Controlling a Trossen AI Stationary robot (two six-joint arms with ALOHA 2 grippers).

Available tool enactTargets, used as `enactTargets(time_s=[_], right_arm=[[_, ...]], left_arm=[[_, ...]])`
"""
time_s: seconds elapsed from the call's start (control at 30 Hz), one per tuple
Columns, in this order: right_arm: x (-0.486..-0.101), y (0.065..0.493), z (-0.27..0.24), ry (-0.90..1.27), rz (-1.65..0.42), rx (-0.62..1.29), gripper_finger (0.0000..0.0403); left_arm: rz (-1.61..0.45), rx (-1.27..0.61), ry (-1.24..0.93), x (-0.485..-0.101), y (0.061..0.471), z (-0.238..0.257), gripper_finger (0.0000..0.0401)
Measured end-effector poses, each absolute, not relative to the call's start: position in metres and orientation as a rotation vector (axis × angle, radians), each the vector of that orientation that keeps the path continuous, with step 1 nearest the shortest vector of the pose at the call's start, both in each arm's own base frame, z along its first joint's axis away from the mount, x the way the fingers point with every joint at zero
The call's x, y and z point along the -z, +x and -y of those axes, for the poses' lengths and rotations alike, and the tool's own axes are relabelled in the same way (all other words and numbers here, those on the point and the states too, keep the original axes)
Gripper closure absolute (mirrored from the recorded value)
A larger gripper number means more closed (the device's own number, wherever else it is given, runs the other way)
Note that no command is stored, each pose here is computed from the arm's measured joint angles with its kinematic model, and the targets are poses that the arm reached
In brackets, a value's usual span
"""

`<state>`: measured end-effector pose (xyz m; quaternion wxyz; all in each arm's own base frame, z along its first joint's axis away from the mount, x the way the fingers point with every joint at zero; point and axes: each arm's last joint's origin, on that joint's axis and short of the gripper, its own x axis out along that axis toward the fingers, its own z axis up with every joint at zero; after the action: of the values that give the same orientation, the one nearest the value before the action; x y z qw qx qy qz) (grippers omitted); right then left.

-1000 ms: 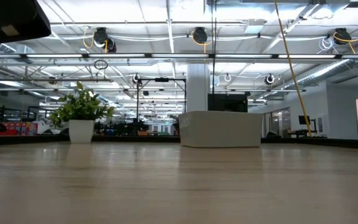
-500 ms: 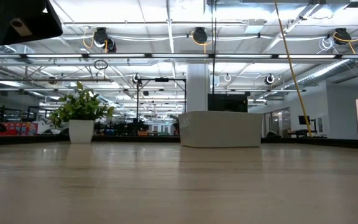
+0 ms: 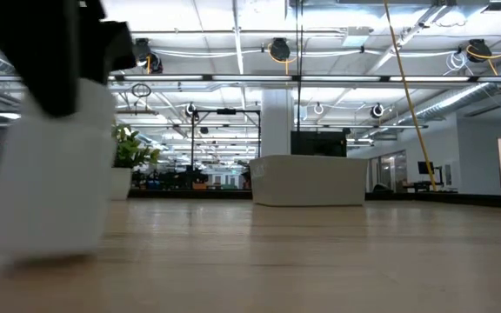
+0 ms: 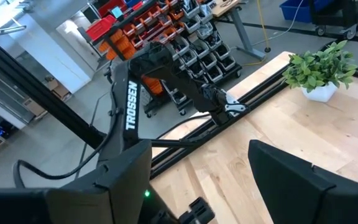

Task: Pick and place pill bottles into a basket
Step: Put the white pill bottle into the gray container

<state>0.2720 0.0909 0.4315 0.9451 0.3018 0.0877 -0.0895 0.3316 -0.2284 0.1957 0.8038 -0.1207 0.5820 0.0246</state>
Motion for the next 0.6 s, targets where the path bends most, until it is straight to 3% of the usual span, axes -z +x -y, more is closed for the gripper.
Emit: enactTargets(time_s=[0.23,0.4,0.6], right_arm=[[-0.436,0.266,-0.089,0.608,-0.165,0.174,0.014],[-0.447,0.252,-0.088,0.56,-0.116,0.198,0.014],[-0.46,0.224,-0.091,0.377,-0.057,0.257,0.014]], left_arm=[[-1.179,-0.064,-0.264,-0.23,0.342,0.186,0.0222],[-1.118,-0.09,-0.303,-0.262,0.345,0.144,0.0235],[-1.019,-0.144,-0.369,-0.297,0.344,0.09,0.0235]])
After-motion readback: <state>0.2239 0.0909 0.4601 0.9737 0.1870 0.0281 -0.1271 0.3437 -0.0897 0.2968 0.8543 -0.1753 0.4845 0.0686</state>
